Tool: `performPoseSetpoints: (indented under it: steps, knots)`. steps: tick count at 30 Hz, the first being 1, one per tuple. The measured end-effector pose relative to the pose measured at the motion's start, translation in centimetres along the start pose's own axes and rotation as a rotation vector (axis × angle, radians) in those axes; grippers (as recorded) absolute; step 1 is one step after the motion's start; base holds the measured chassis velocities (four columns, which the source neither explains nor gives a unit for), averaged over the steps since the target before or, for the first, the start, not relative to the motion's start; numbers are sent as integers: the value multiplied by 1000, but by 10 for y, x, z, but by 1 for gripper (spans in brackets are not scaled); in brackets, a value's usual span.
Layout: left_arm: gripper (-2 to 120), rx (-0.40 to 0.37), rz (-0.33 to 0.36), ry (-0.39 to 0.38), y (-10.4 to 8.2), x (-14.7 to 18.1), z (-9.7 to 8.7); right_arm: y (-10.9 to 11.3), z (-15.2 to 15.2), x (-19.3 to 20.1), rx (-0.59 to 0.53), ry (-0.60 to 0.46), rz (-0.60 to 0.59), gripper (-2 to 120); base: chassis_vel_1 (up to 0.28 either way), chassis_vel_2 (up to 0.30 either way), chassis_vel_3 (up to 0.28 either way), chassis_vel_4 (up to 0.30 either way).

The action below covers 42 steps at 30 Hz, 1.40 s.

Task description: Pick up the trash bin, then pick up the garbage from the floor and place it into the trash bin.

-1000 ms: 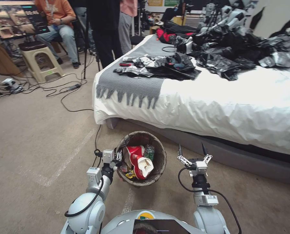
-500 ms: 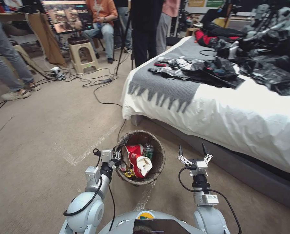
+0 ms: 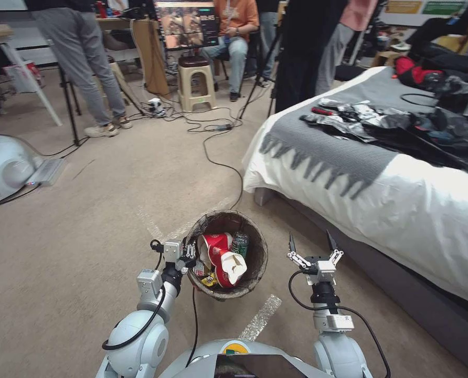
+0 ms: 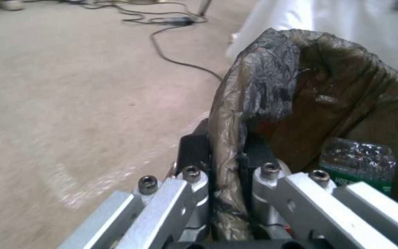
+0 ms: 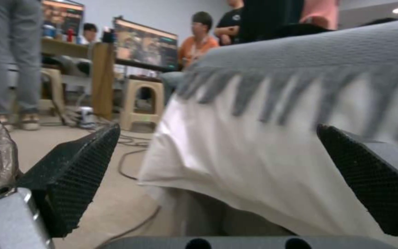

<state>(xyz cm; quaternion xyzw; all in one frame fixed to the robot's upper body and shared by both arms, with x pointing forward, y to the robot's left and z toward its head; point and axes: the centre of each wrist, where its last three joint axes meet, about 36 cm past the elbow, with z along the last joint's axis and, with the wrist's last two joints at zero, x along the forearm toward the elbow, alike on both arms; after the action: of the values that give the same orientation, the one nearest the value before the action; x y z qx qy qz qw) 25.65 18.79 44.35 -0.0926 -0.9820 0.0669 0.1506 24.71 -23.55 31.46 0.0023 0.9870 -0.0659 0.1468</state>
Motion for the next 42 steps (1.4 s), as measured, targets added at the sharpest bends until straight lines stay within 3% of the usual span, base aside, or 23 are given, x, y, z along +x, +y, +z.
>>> performPoseSetpoints:
  steps: [42]
  knots:
    - [6, -1, 0, -7, 0, 0, -2, 0, 2, -6, -1, -4, 0, 100, 125, 128, 124, 123]
